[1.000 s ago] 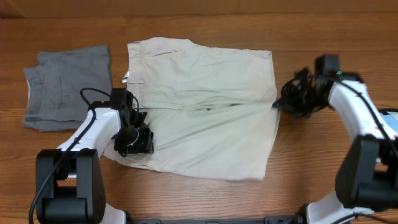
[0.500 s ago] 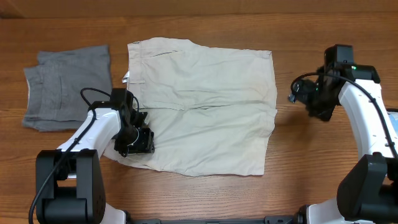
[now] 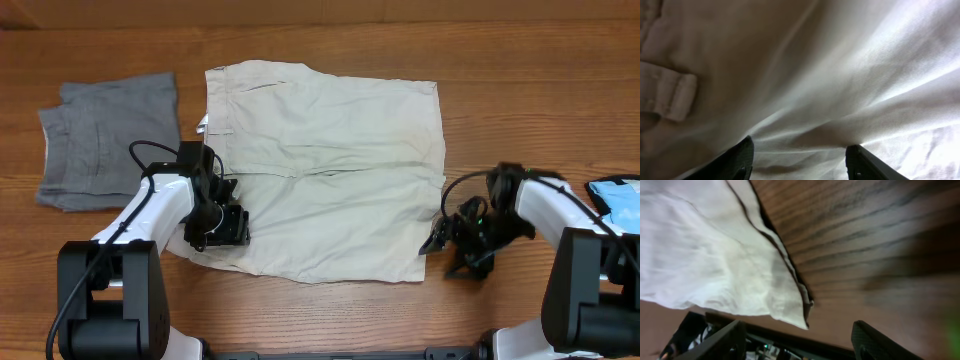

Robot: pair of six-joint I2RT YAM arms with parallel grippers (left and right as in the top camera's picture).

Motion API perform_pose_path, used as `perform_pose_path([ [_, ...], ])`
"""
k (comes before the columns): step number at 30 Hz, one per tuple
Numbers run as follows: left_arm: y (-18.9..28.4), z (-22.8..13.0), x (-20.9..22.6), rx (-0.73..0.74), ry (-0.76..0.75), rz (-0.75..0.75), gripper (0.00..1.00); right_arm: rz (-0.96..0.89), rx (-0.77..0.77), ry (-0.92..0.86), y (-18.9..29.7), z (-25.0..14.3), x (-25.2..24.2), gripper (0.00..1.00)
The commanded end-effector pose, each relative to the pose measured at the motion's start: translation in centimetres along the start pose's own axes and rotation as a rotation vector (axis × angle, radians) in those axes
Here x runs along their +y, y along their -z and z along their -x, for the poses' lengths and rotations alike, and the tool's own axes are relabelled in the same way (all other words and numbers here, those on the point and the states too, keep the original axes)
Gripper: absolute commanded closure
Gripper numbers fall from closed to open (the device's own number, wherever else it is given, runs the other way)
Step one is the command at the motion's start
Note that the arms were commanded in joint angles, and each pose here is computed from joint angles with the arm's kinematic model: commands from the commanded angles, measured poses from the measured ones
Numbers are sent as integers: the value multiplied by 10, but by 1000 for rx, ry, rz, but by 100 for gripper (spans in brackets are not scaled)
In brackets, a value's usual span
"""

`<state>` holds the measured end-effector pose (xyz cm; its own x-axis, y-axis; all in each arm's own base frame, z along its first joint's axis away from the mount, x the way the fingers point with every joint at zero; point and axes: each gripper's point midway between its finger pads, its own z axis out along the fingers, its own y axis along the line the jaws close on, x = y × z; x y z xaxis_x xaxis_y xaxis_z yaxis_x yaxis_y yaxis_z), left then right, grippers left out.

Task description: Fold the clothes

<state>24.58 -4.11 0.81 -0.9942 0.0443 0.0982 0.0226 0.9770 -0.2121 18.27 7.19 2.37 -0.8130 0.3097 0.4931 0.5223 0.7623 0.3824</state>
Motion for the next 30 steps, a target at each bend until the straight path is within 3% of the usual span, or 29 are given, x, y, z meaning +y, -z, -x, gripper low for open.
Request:
perform_pose_path([
  [1,7,12,10,-38,5,54,36,115,55,3,-15,-13,8,28],
  [10,15,21,8,-57,2,55,36,165,53,-47,-29,-15,6,43],
  [13,18,23,8,-64,1,55,36,169,29,-60,-30,-8,7,56],
  [16,20,23,8,-60,1,55,36,175,12,-56,-30,-4,9,75],
  [18,21,23,8,-59,2,56,36,176,3,-48,-29,-2,9,93],
  [19,21,23,8,-58,2,56,36,170,-6,-40,-28,0,9,96],
  [23,20,21,8,-51,3,56,35,64,-101,-9,-4,13,4,96],
  [30,20,20,9,-47,0,63,32,-104,-387,17,94,10,12,96],
])
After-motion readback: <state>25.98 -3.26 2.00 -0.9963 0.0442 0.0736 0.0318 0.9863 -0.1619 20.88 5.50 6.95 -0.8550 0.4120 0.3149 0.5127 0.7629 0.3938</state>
